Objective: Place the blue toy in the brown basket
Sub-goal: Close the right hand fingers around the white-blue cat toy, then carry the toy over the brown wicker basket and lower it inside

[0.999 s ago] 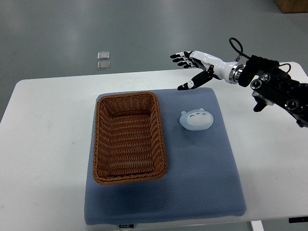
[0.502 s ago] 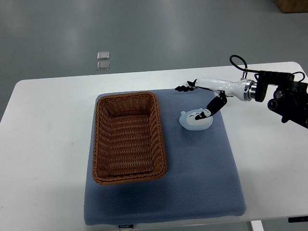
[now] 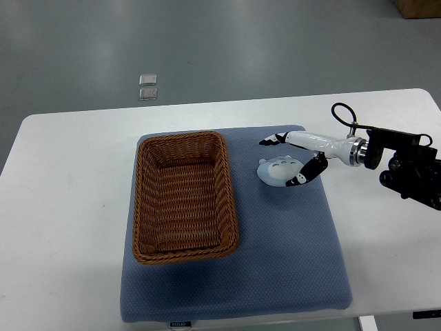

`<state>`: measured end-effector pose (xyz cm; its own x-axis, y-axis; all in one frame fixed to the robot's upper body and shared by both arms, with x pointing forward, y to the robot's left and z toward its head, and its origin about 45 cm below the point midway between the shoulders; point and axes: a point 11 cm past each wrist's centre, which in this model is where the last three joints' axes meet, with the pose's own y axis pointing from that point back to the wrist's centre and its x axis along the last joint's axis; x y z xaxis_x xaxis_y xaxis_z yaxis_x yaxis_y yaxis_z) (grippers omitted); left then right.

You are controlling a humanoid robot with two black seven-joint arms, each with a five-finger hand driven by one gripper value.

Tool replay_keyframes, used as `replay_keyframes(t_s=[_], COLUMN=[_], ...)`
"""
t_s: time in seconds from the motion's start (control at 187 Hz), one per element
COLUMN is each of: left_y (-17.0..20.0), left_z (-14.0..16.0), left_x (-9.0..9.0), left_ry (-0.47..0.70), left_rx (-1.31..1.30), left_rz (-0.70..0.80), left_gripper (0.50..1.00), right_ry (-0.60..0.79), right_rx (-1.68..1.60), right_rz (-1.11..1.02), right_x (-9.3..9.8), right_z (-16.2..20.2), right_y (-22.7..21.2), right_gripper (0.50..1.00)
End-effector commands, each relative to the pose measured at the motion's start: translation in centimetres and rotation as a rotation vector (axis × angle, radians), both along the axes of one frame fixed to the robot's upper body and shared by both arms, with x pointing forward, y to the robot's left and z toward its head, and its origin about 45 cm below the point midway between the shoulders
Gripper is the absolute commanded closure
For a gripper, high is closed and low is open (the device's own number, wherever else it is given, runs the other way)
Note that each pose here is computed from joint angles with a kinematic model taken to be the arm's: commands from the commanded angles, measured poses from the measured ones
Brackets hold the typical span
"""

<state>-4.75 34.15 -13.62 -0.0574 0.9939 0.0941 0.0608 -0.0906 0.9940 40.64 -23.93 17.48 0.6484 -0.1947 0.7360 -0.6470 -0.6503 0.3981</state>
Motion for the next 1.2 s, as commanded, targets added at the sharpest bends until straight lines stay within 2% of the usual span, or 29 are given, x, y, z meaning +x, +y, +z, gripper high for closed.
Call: replay_keyframes(t_s=[0.0,0.037,0.123,0.16,0.219,0.331,0.411,0.497,0.572,0.588,0.946,1.079,1.197], left_y=[0.0,0.0,0.0,0.0,0.0,0.0,0.0,0.0,0.0,0.0,0.0,0.0,0.0], left_z=[0.0,0.0,0.0,0.0,0.0,0.0,0.0,0.0,0.0,0.0,0.0,0.0,0.0], left_x=[0.0,0.0,0.0,0.0,0.0,0.0,0.0,0.0,0.0,0.0,0.0,0.0,0.0], left_ry=[0.0,0.0,0.0,0.0,0.0,0.0,0.0,0.0,0.0,0.0,0.0,0.0,0.0], left_rx=[0.0,0.0,0.0,0.0,0.0,0.0,0.0,0.0,0.0,0.0,0.0,0.0,0.0], left_rz=[0.0,0.0,0.0,0.0,0.0,0.0,0.0,0.0,0.0,0.0,0.0,0.0,0.0], left_gripper=[0.5,0.5,0.5,0.5,0.5,0.5,0.5,0.5,0.5,0.5,0.5,0.5,0.5], right_ry=[0.003,0.001,0.003,0.007,0.01,0.014,0.016,0.015,0.012,0.014,-0.051,-0.098,-0.139], right_rx=[-0.01,-0.013,-0.021,-0.025,-0.026,-0.028,-0.026,-0.027,-0.026,-0.025,0.052,0.133,0.194], right_rz=[-0.005,-0.015,-0.028,-0.032,-0.039,-0.038,-0.037,-0.04,-0.039,-0.038,-0.064,-0.045,0.031], right_x=[-0.2,-0.1,0.0,-0.1,-0.1,-0.1,-0.1,-0.1,0.0,0.0,1.3,2.1,2.0], right_z=[-0.5,-0.6,-0.9,-1.2,-1.4,-1.6,-1.7,-1.7,-1.7,-1.7,0.5,2.9,5.2], right_y=[-0.3,-0.6,-1.0,-1.2,-1.3,-1.1,-1.0,-1.1,-1.0,-1.0,-0.3,0.9,3.1], right_gripper=[0.671,0.695,0.711,0.74,0.748,0.807,0.82,0.875,0.965,0.997,1.0,1.0,1.0])
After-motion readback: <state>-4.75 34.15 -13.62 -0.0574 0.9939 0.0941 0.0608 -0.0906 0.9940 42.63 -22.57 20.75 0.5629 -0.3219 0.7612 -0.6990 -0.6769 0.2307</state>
